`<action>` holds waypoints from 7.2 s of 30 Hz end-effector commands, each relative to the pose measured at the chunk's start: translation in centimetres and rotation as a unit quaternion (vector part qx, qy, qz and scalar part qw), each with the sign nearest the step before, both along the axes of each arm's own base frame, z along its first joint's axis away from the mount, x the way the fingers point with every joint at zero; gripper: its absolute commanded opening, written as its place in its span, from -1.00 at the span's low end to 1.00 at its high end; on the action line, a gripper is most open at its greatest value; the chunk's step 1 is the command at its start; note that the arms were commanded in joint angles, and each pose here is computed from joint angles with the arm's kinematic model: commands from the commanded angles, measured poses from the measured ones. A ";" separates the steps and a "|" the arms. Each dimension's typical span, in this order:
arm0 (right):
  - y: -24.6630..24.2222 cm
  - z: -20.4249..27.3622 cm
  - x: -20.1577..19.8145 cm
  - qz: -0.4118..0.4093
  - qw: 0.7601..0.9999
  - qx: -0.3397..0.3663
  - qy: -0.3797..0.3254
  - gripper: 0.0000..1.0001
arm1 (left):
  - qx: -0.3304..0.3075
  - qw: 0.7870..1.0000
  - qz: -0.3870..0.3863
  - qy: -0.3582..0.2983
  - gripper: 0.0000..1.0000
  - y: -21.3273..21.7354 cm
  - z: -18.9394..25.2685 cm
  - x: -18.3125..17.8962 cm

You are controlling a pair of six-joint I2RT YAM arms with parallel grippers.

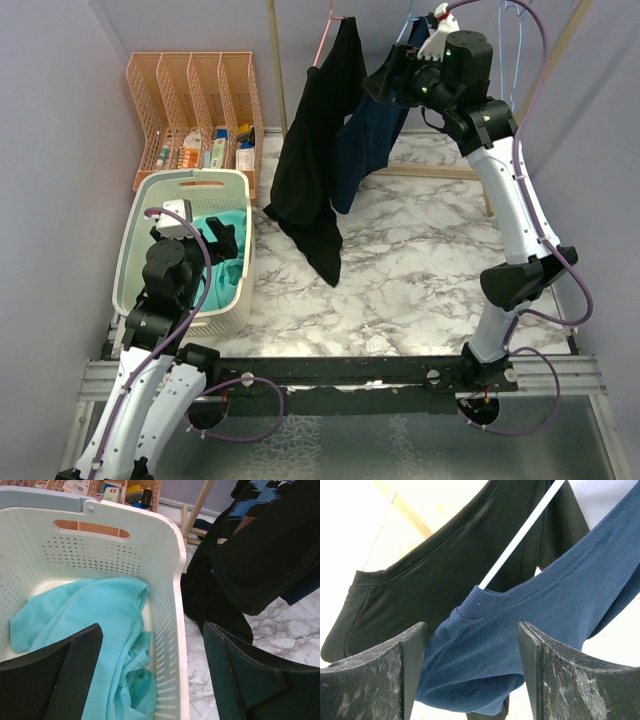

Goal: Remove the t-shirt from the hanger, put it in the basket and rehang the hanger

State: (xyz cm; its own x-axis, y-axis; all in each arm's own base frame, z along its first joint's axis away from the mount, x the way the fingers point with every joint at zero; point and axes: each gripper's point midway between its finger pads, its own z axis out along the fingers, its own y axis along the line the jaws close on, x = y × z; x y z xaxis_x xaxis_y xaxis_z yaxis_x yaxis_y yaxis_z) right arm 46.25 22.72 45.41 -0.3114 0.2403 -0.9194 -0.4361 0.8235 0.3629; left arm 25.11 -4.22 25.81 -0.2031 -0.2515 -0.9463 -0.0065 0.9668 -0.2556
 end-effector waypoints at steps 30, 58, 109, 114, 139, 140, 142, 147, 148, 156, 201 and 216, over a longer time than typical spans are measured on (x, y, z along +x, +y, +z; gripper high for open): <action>-7.8 -0.3 -1.0 -0.182 0.968 -0.166 -0.049 -0.40 | -0.010 0.999 -0.032 -0.017 0.67 -1.1 0.7 -0.1; -9.4 5.3 -1.8 -0.235 0.957 -0.104 -0.139 -0.98 | -0.013 0.998 -0.049 -0.026 0.65 -1.6 1.1 -0.4; -7.5 -4.4 -32.1 0.160 0.986 -0.035 -0.044 -0.98 | -0.080 0.644 -0.735 -0.198 0.79 -28.6 24.9 -4.3; -7.1 -4.1 -33.3 0.188 0.980 -0.030 -0.058 -0.98 | -0.082 0.633 -0.745 -0.195 0.79 -29.5 24.1 -4.2; -7.5 -3.9 -34.2 0.192 0.978 -0.033 -0.077 -0.96 | -0.102 0.572 -0.799 -0.154 -1.00 -32.7 21.4 -6.6; -7.7 -4.1 -34.0 0.184 0.979 -0.036 -0.074 -0.83 | -0.101 0.572 -0.799 -0.156 -1.00 -32.7 21.6 -6.6; -8.3 -4.8 -33.7 0.162 0.984 -0.041 -0.063 -0.26 | -0.099 0.572 -0.798 -0.158 -1.00 -32.5 22.0 -6.8; -10.8 -6.1 -33.8 0.093 0.993 -0.050 -0.044 0.49 | -0.073 0.594 -0.781 -0.176 -1.00 -32.1 23.2 -6.1; -11.2 -6.2 -34.0 0.083 0.994 -0.050 -0.043 0.51 | -0.069 0.600 -0.776 -0.181 -1.00 -31.9 23.5 -5.9; -13.3 -8.6 -34.3 0.031 0.997 -0.069 -0.010 0.12 | -0.062 0.610 -0.761 -0.210 -1.00 -30.2 25.9 -6.1; -16.5 -15.0 -29.6 -0.119 0.979 -0.117 0.120 -0.98 | -0.054 0.712 -0.645 -0.273 -1.00 -23.9 29.5 -5.0; -9.9 -1.3 -36.4 0.152 0.982 -0.037 -0.107 -0.08 | -0.089 0.685 -0.701 -0.175 -1.00 -26.6 21.0 -4.9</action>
State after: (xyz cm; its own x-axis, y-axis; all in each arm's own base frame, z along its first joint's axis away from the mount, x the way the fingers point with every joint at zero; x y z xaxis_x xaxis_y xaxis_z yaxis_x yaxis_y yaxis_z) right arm 12.28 10.16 40.47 -0.2763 0.1061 -0.9552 -0.5274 0.8142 0.2429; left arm 22.48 -30.19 46.55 -0.1524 -0.1489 -0.9770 0.9875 0.0181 -0.1568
